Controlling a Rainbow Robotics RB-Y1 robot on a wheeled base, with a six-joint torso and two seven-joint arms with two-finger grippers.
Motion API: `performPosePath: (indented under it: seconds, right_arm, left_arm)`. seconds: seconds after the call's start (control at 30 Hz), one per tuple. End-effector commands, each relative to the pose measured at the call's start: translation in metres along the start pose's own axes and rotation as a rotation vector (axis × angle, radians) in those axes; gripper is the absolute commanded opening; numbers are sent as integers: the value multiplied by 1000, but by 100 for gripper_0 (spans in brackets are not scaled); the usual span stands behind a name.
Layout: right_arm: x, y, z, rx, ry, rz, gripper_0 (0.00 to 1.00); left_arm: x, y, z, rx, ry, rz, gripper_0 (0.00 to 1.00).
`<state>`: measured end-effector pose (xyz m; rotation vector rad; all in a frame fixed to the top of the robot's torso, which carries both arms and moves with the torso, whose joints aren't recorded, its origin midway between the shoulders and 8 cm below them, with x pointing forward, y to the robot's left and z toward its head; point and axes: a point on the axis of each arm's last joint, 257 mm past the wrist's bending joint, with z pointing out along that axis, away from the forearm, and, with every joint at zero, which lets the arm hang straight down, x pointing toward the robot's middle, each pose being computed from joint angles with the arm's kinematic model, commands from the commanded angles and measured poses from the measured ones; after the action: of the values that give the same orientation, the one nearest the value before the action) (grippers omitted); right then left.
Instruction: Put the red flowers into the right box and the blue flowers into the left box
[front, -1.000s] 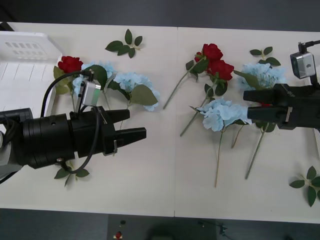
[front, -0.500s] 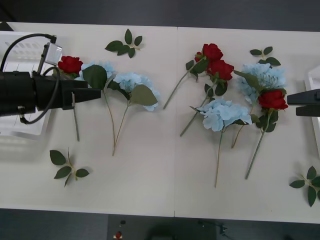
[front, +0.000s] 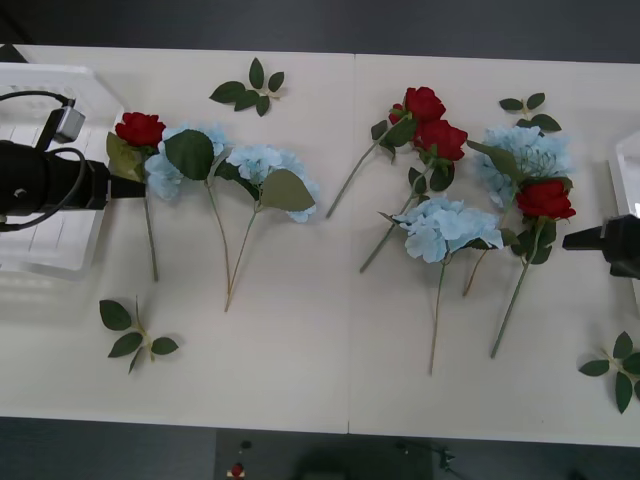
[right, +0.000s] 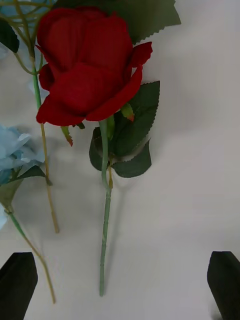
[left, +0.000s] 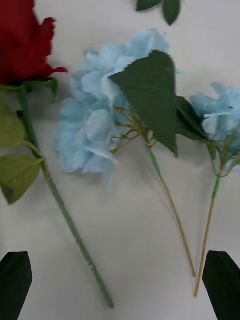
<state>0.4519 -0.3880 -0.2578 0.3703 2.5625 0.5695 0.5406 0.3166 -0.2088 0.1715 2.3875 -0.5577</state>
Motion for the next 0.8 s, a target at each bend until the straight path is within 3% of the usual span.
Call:
performPosePath:
  seconds: [0.03,0.47,0.8]
  right_arm:
    - [-14,9,13,6,-59,53,100]
    - [-28,19,55,124,-124,67,100]
    - [-42,2,85,233,-147,61,100]
  left_arm:
    - [-21,6,-6,-77,-32,-95,100]
    - [-28,34,27,-316,-108,-116,100]
    - [-29,40,69,-435,-136,-2,100]
